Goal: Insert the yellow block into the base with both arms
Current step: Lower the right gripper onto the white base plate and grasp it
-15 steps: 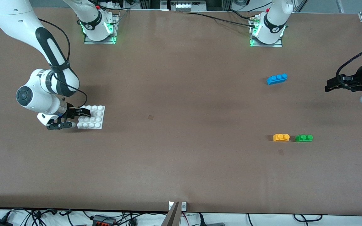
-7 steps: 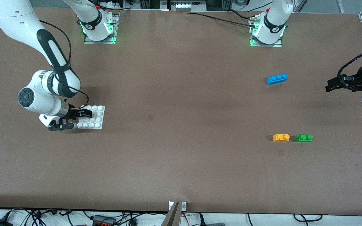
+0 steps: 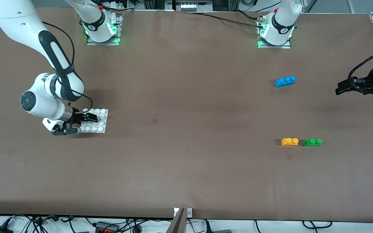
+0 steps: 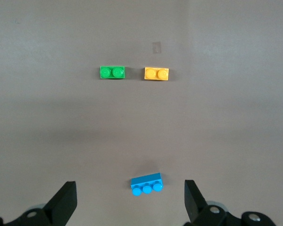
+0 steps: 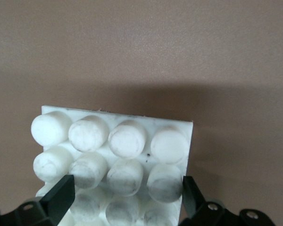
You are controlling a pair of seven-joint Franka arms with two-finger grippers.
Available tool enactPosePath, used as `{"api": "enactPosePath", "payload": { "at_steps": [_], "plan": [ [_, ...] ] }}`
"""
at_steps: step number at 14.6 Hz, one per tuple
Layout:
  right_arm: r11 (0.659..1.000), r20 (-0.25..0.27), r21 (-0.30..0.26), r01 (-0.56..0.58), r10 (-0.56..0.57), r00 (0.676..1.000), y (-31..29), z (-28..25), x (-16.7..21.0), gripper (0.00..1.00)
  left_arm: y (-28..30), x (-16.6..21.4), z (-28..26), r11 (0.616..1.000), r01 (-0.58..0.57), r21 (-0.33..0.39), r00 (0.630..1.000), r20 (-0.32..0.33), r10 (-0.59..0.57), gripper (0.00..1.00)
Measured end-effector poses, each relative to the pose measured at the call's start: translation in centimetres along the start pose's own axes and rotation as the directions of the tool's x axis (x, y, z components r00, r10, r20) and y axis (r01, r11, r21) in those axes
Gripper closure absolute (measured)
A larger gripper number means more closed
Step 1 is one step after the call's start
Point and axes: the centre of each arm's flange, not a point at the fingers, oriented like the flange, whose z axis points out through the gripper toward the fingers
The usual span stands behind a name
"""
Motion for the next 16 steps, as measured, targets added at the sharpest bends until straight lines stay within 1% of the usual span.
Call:
{"api": "enactPosePath", "payload": {
  "at_steps": [3,5,7,8,10,11,12,16],
  "plan": [
    [1.000,-0.001,0.001,0.027,-0.027,1.000,0.02,0.08,0.09,0.00,-0.01,0.00,0.00,1.000,0.000,0.000,1.000,0.000,0.000,0.00],
    [0.999,-0.005,0.000,0.034,-0.034,0.999,0.25,-0.12,0.18,0.11,-0.01,0.00,0.00,1.000,0.000,0.000,1.000,0.000,0.000,0.00],
    [0.999,-0.006,-0.001,0.035,-0.035,0.999,0.37,-0.19,0.20,0.16,-0.02,0.00,0.00,1.000,0.000,0.000,1.000,0.000,0.000,0.00],
    [0.999,-0.006,-0.001,0.035,-0.035,0.999,0.39,-0.20,0.21,0.16,-0.03,0.00,0.00,1.000,0.001,0.000,1.000,0.000,-0.001,0.00],
    [0.999,-0.009,-0.002,0.038,-0.038,0.999,0.43,-0.30,0.29,0.30,-0.03,0.00,0.00,1.000,0.001,0.000,1.000,0.000,-0.001,0.00],
    [0.999,-0.009,-0.002,0.049,-0.049,0.999,0.45,-0.31,0.29,0.30,-0.05,0.00,0.00,1.000,0.001,-0.001,1.000,0.000,-0.001,0.00],
    [0.998,-0.011,-0.002,0.063,-0.063,0.998,0.45,-0.49,0.30,0.33,-0.06,0.00,0.00,1.000,0.001,-0.001,1.000,0.000,-0.001,0.00],
    [0.996,-0.012,-0.002,0.088,-0.088,0.996,0.27,-0.48,0.35,0.34,-0.51,-0.02,0.00,1.000,0.005,-0.023,1.000,-0.001,-0.005,0.00]
  ]
}}
